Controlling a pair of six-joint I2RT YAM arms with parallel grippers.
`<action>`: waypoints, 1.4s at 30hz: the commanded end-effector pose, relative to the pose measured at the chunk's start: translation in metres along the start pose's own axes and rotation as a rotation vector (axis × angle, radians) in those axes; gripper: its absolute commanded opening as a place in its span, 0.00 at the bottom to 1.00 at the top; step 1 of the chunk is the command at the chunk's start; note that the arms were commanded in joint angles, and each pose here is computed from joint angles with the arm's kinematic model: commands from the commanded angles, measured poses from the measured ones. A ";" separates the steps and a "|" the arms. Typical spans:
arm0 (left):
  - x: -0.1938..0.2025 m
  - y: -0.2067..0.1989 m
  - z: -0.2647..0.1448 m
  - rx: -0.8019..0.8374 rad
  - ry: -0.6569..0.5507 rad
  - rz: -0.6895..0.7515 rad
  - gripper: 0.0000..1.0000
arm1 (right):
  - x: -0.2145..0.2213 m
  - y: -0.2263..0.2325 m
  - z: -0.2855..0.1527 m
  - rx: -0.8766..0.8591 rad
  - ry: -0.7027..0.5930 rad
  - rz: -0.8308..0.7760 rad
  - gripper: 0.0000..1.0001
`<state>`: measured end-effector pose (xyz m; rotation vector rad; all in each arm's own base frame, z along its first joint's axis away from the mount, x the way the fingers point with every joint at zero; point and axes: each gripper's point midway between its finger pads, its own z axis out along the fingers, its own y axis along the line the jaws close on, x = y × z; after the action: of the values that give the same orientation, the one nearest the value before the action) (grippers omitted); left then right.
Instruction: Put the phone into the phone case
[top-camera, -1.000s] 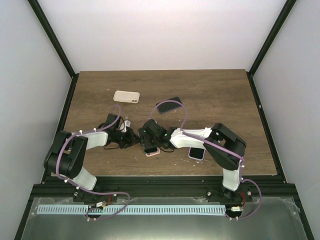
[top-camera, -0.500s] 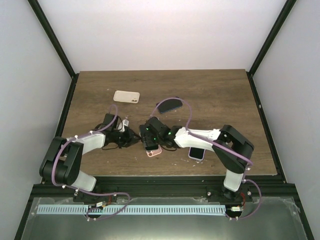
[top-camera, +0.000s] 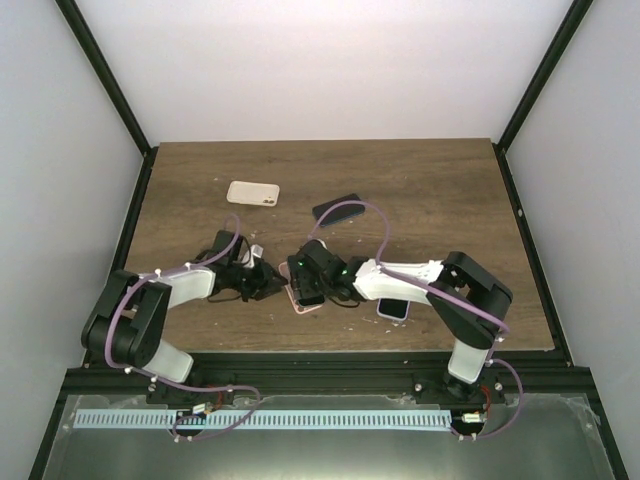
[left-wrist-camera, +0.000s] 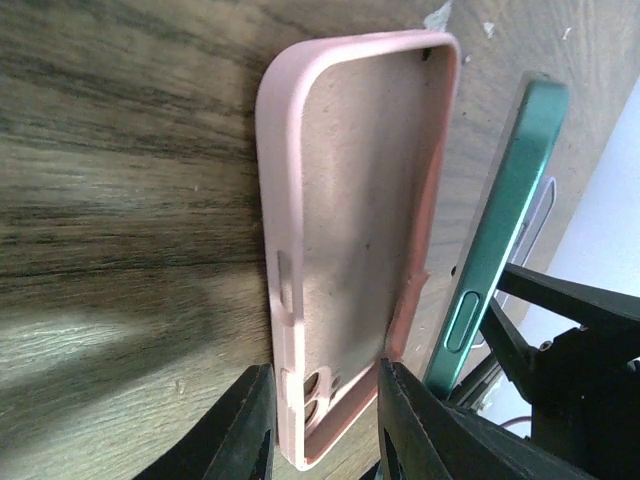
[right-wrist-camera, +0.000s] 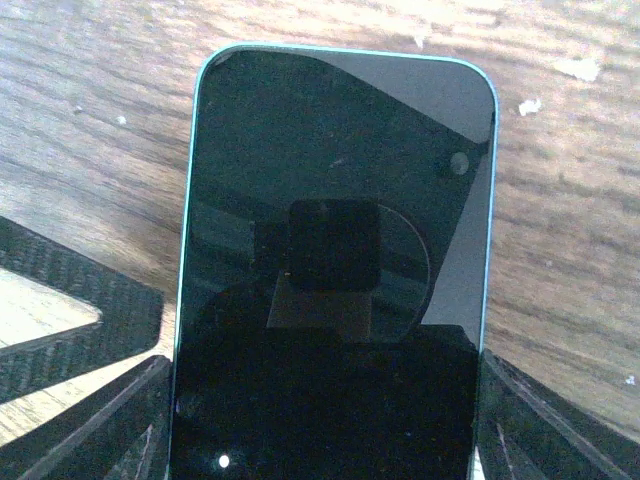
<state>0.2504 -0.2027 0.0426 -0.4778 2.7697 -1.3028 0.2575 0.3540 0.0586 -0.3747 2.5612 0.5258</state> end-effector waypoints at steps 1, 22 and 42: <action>0.007 0.005 0.008 0.000 0.032 -0.035 0.31 | -0.017 0.005 -0.008 -0.046 -0.069 0.046 0.43; 0.009 0.028 0.022 -0.120 0.057 -0.078 0.20 | -0.009 -0.001 0.002 -0.038 -0.053 0.062 0.42; 0.003 -0.011 0.008 -0.036 0.048 0.067 0.16 | -0.014 0.004 -0.007 -0.039 -0.042 0.037 0.42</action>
<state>0.2424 -0.2095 0.0217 -0.4712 2.8834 -1.2303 0.2575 0.3503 0.0498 -0.3216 2.5690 0.5649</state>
